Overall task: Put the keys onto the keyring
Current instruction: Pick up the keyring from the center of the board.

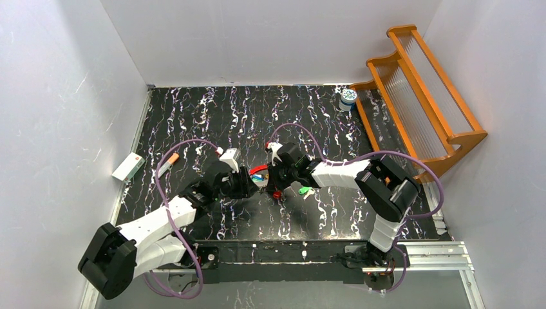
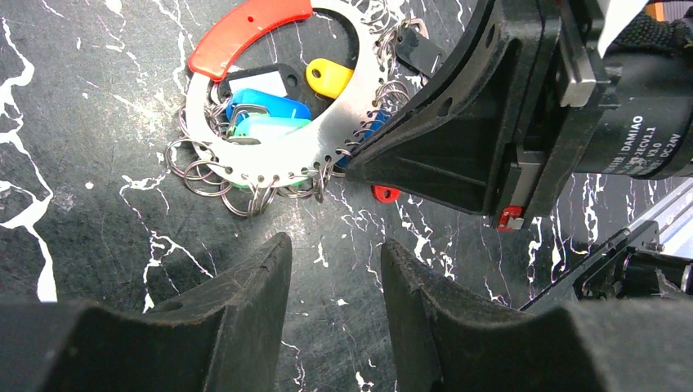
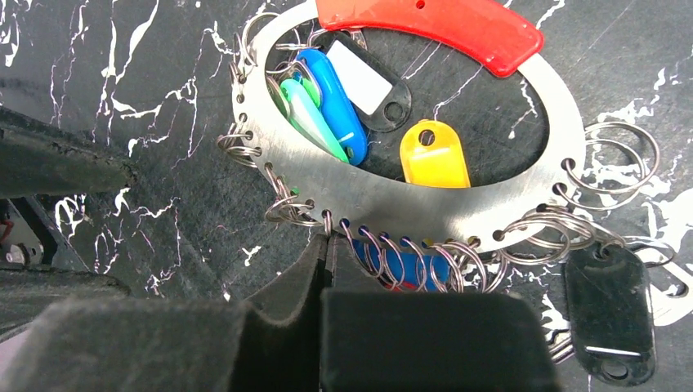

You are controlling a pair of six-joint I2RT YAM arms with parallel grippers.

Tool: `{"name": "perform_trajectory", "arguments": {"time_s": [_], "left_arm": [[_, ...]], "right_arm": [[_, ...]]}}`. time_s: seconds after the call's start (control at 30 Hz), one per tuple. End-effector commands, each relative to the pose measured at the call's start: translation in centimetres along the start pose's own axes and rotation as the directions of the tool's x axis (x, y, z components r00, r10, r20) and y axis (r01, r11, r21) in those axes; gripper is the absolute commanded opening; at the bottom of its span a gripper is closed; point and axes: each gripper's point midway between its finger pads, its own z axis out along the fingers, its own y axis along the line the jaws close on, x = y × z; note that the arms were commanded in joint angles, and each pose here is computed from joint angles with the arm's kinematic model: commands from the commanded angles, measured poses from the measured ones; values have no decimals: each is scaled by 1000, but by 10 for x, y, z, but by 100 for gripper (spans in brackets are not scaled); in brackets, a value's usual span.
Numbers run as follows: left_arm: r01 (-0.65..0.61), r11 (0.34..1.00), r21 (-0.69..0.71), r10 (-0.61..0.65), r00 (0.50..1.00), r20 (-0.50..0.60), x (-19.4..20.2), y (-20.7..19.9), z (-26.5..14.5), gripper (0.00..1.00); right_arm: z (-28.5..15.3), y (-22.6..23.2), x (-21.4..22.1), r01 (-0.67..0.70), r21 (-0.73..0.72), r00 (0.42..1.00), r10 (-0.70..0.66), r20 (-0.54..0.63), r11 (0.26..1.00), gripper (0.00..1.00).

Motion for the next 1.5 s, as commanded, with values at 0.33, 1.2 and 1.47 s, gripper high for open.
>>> {"name": "perform_trajectory", "arguments": {"time_s": [0.33,1.2,1.47], "left_arm": [[-100,994,49,95,990,104,-27,-13,-18,41],[-834,546,85,664,492,562,-97,-91,-87,41],[-896,407,178,702,431,567,-64,-94,-79,41]], "right_arm": [[-36,13,-48,236,28,960,-238,150,971,1],[-118,54,-77,729,22,631,-685,364,684,1],[-119,69,-52,819,-93,552,-733,397,566,1]]}}
